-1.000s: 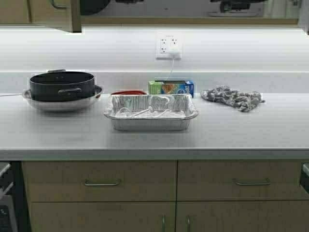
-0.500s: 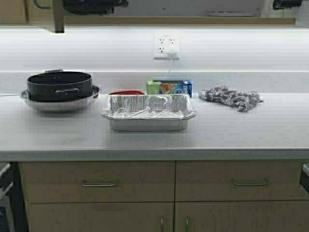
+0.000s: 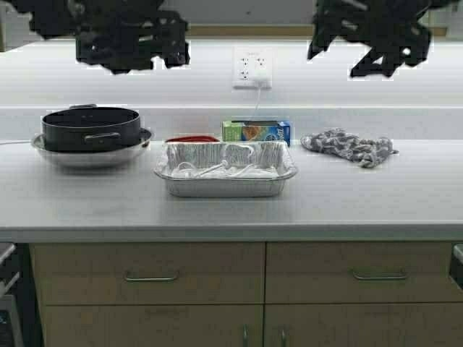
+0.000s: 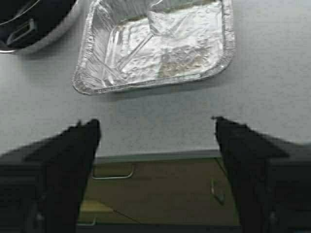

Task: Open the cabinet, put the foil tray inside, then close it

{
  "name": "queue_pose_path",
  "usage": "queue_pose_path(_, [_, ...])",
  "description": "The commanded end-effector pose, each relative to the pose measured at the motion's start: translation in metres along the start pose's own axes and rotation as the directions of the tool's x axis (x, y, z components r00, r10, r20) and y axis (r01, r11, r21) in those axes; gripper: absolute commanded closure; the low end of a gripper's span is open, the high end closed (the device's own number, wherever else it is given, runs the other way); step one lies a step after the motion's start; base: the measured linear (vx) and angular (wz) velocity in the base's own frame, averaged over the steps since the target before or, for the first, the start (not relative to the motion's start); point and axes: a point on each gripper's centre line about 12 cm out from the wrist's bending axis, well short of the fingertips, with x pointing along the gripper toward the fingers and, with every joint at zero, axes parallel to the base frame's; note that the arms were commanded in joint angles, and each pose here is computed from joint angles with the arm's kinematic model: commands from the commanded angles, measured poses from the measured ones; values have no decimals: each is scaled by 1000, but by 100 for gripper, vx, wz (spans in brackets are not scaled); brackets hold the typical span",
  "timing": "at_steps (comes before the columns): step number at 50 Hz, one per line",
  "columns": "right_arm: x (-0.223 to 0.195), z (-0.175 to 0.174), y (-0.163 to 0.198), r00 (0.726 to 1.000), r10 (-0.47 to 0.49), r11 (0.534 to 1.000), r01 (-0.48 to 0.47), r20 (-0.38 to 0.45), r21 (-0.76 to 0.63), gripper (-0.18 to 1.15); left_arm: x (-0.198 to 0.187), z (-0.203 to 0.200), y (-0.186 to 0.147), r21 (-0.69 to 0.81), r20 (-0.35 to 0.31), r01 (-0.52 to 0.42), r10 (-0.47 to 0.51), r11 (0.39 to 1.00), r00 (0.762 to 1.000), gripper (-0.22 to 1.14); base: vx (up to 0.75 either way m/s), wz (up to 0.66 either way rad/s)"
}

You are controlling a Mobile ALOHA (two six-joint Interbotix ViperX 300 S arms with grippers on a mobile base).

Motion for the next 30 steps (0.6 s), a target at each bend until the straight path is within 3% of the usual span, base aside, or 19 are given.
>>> queue_pose_path(1, [19, -37, -5, 999, 12, 998, -15, 50, 58, -4, -2, -42, 15, -125, 38, 36, -32, 992, 999, -11, 5, 3])
queue_pose_path(8, [47, -69, -23, 995, 91, 979, -98, 45, 177, -4, 2, -81, 49, -335, 107, 72, -38, 939, 994, -11, 5, 2])
queue_pose_path(16, [69, -69, -60, 976, 200, 921, -218, 86, 322, -4, 18, -118, 85, -546, 203, 135, -25, 827, 979, -11, 5, 1])
queue_pose_path(23, [80, -69, -82, 980, 176, 916, -198, 93, 349, -4, 39, -143, 105, -652, 205, 164, -35, 741, 978, -11, 4, 2])
queue_pose_path(30, [89, -72, -88, 981, 170, 916, -194, 98, 351, -4, 56, -141, 107, -653, 245, 224, -78, 724, 966, -11, 4, -1])
